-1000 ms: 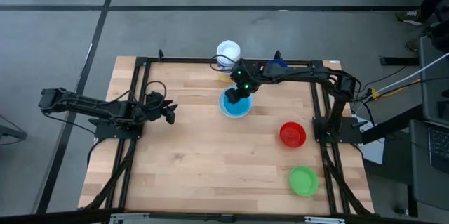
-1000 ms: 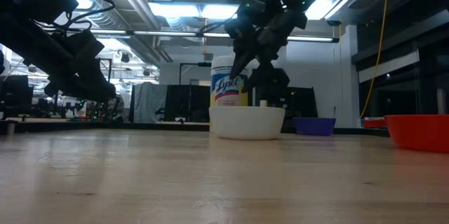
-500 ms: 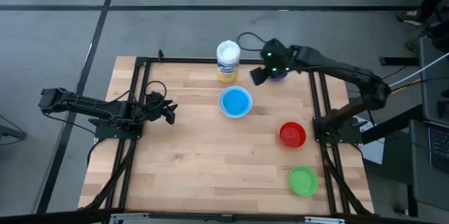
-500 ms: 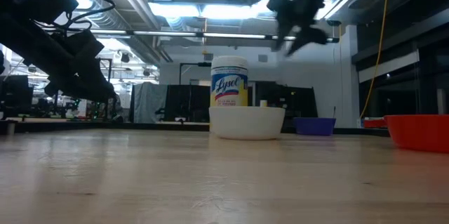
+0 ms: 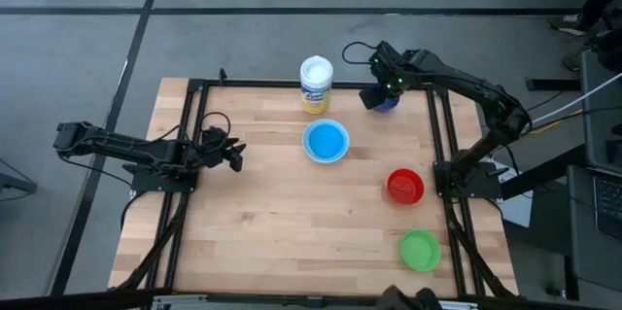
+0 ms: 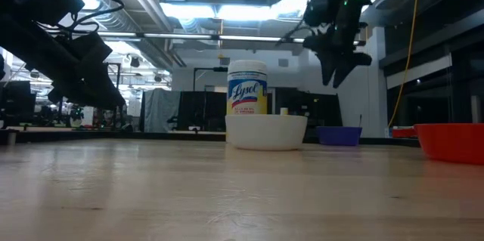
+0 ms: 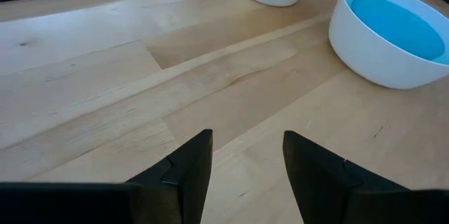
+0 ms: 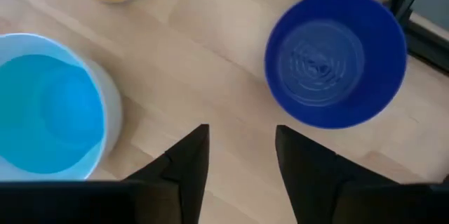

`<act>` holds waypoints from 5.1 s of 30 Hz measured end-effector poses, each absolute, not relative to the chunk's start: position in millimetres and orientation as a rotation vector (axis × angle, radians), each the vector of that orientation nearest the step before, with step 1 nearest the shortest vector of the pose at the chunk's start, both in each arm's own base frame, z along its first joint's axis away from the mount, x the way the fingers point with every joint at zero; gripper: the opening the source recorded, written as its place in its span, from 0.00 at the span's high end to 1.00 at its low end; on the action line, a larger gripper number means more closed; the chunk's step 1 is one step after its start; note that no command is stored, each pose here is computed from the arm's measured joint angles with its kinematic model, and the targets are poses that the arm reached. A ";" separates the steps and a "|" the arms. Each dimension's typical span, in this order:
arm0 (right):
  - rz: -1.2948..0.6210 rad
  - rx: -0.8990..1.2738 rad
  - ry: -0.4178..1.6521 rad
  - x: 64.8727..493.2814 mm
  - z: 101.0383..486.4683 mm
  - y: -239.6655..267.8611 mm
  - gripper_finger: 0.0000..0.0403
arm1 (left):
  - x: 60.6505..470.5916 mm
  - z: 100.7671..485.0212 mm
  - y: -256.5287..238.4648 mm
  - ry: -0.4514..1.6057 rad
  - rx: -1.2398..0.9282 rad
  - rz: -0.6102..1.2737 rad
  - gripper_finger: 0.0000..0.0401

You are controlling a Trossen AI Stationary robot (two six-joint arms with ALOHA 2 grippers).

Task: Nest bowls inside each other
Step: Stack the blue bowl on the light blue bowl

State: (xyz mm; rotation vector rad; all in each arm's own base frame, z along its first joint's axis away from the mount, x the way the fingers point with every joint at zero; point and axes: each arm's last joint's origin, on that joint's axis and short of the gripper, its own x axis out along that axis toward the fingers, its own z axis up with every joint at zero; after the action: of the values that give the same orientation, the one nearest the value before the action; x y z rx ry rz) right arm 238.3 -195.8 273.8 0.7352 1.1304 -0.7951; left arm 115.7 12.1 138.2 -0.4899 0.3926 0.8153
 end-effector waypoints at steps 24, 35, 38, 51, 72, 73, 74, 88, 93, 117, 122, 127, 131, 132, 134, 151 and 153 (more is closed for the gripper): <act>-0.716 0.820 1.211 248.4 211.3 -243.4 0.48 | 115.8 137.9 11.8 0.401 -0.498 0.802 0.57; -0.732 0.837 1.219 250.4 196.6 -252.2 0.49 | 115.7 137.8 11.7 0.402 -0.498 0.801 0.57; -0.739 0.840 1.207 249.7 196.6 -254.2 0.49 | 115.7 137.8 11.7 0.403 -0.497 0.801 0.57; -0.761 0.911 1.189 240.8 172.2 -250.7 0.55 | 115.6 137.7 11.8 0.404 -0.496 0.802 0.57; -0.785 0.857 0.767 231.6 248.1 -255.3 0.99 | 115.3 136.8 11.3 0.419 -0.508 0.790 0.57; -0.773 0.854 0.728 230.7 260.7 -252.6 0.99 | 115.1 136.5 11.3 0.423 -0.507 0.792 0.57; -0.752 0.845 0.685 230.3 274.6 -247.5 0.99 | 114.8 136.3 11.3 0.426 -0.505 0.792 0.57; -0.311 0.801 0.507 273.5 354.8 -123.5 0.99 | 114.0 136.5 12.4 0.408 -0.485 0.832 0.57; -0.204 0.798 0.585 311.1 330.6 -102.0 0.99 | 114.0 136.5 12.5 0.399 -0.503 0.837 0.57; -0.212 0.774 1.026 363.3 210.2 -102.0 1.00 | 113.9 136.6 12.6 0.393 -0.505 0.845 0.57; -0.225 0.759 1.042 360.2 209.2 -106.6 1.00 | 113.9 136.6 12.6 0.394 -0.505 0.845 0.57; -0.225 0.755 1.065 359.2 204.7 -109.5 1.00 | 113.9 136.6 12.6 0.395 -0.501 0.844 0.57; -0.194 0.766 1.089 360.3 198.5 -108.4 0.99 | 113.8 136.5 12.6 0.399 -0.495 0.843 0.57; -0.183 0.763 1.097 360.0 197.7 -108.2 0.98 | 113.8 136.5 12.6 0.399 -0.495 0.843 0.57; -0.177 0.760 1.091 360.4 197.9 -108.2 0.91 | 113.8 136.5 12.6 0.399 -0.495 0.843 0.57; -0.295 0.729 1.045 364.7 219.1 -121.4 0.42 | 113.8 136.5 12.6 0.407 -0.480 0.837 0.57; -0.315 0.729 1.083 361.3 217.4 -120.8 0.47 | 113.8 136.4 12.6 0.408 -0.479 0.837 0.57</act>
State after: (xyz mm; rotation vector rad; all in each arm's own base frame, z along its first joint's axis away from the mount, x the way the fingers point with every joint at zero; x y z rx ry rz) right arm 361.3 -120.8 217.4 0.7285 1.0831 -0.3153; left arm 113.8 12.6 136.4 -0.4788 0.4078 0.8369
